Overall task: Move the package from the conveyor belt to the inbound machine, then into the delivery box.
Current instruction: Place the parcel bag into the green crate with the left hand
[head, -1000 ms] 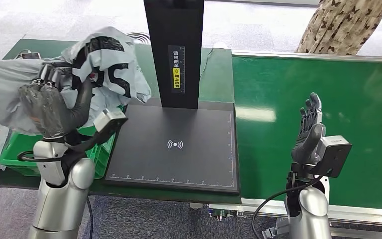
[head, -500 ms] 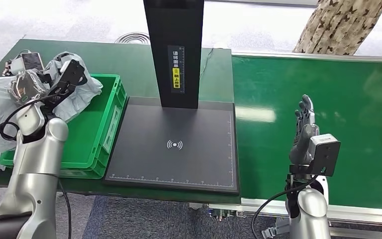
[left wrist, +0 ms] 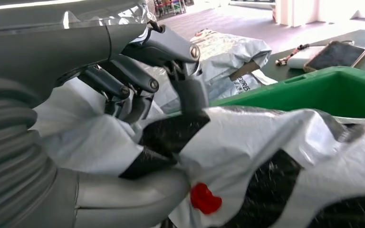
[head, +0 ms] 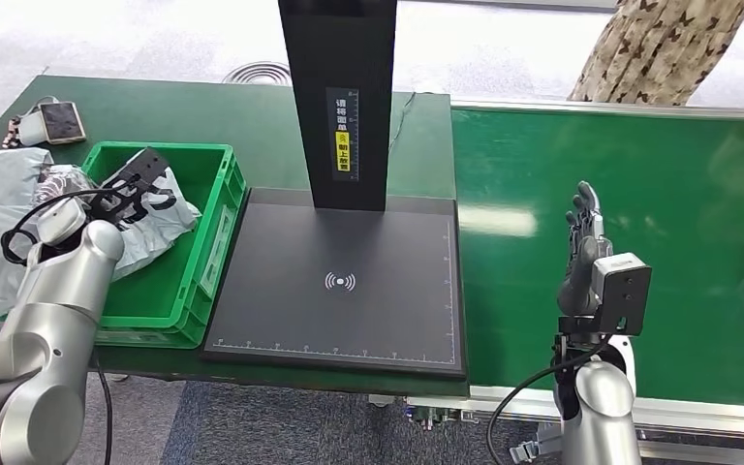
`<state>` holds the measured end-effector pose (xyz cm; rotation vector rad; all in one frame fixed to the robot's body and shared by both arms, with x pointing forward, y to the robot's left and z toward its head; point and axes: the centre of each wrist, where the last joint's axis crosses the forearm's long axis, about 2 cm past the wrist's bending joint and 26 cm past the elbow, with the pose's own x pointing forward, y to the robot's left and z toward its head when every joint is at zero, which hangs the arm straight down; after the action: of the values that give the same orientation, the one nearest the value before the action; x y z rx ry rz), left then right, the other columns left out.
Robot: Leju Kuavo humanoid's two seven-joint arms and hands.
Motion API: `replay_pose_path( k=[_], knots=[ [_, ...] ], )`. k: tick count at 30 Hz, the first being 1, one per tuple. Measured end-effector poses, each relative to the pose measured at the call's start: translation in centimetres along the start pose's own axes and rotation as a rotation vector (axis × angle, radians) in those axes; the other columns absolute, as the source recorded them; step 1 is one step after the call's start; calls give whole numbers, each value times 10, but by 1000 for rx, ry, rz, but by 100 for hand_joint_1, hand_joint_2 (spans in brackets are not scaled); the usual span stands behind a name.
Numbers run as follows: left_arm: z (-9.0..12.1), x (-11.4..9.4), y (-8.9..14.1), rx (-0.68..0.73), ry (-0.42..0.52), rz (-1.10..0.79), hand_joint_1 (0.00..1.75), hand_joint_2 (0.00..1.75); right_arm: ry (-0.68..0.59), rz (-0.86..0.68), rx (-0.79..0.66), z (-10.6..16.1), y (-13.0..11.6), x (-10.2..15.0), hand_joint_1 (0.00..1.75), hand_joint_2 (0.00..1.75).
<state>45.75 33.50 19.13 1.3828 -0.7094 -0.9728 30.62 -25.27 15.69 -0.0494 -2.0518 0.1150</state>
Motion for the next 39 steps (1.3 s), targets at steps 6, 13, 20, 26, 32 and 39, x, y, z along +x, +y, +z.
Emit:
replay_pose_path(
  k=[6,13,20,26,32,39],
  knots=[
    [-4,-4,2,-17,15,2,0,175,-1,1,2,-3,1,1,0,0],
    [-5,-5,-1,-31,20,-4,0,175,-3,-2,1,-5,2,1,0,0],
    [-6,-8,0,25,16,44,0,131,1,0,2,-4,2,1,0,0],
    [-7,-11,4,137,-9,137,0,0,5,4,3,-5,2,1,0,0],
    [18,-5,-3,439,-283,693,0,0,9,12,-19,4,2,1,0,0],
    [108,22,-33,583,-554,1168,0,0,4,4,-4,13,3,0,0,0]
  ],
)
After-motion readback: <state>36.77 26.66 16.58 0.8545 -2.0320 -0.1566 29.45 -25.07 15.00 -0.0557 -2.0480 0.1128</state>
